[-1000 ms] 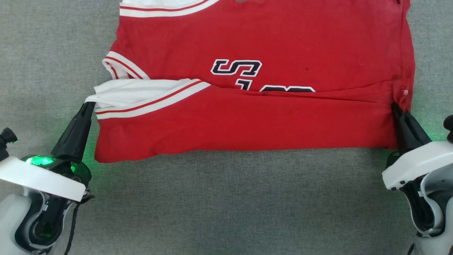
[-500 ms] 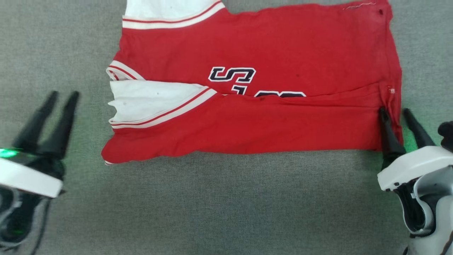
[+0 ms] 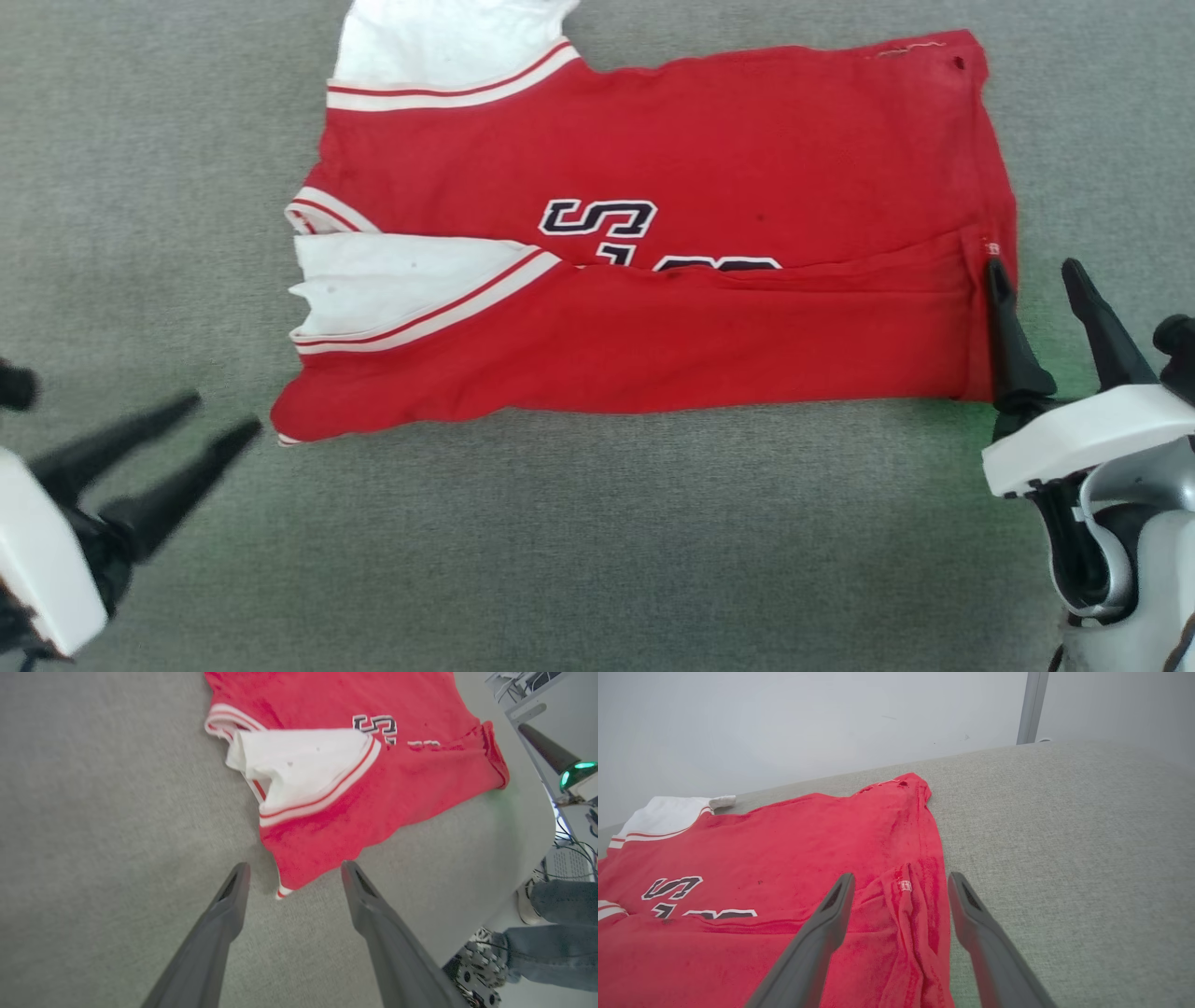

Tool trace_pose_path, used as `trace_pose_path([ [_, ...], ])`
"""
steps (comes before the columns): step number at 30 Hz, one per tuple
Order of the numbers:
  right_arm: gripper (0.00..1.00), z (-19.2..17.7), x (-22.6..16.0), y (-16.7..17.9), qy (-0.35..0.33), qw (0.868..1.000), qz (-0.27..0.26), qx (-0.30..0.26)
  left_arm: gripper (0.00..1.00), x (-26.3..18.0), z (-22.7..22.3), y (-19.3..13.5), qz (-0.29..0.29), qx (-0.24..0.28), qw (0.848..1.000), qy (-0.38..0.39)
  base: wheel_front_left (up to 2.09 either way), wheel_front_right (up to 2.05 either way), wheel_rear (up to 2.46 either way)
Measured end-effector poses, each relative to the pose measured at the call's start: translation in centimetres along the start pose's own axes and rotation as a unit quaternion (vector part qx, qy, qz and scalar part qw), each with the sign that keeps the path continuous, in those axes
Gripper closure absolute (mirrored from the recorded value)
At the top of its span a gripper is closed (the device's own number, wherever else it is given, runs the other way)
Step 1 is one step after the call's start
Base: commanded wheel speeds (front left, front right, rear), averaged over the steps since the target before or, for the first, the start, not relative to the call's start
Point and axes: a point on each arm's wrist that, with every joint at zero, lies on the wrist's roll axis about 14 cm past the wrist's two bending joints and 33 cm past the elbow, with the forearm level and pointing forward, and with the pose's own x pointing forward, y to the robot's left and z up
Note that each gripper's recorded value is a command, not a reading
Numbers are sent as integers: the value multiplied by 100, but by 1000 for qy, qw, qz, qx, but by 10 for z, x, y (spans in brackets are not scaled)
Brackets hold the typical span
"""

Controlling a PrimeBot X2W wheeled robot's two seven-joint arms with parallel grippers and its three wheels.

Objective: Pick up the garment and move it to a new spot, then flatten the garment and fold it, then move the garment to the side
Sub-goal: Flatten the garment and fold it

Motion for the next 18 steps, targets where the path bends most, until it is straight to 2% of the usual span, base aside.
trace_pose_path([
  [2, 0, 3, -1, 2, -5, 1000, 3, 1, 0, 6, -13, -6, -13, -7, 999, 41, 0, 0, 0],
  [14, 0, 0, -14, -23, -19, 999, -29, 14, 0, 59, -40, 13, -12, -66, 991, 118, 0, 0, 0],
  [18, 0, -3, -19, -31, -20, 999, -41, 16, 0, 71, -50, 6, -31, -82, 984, 154, 0, 0, 0],
])
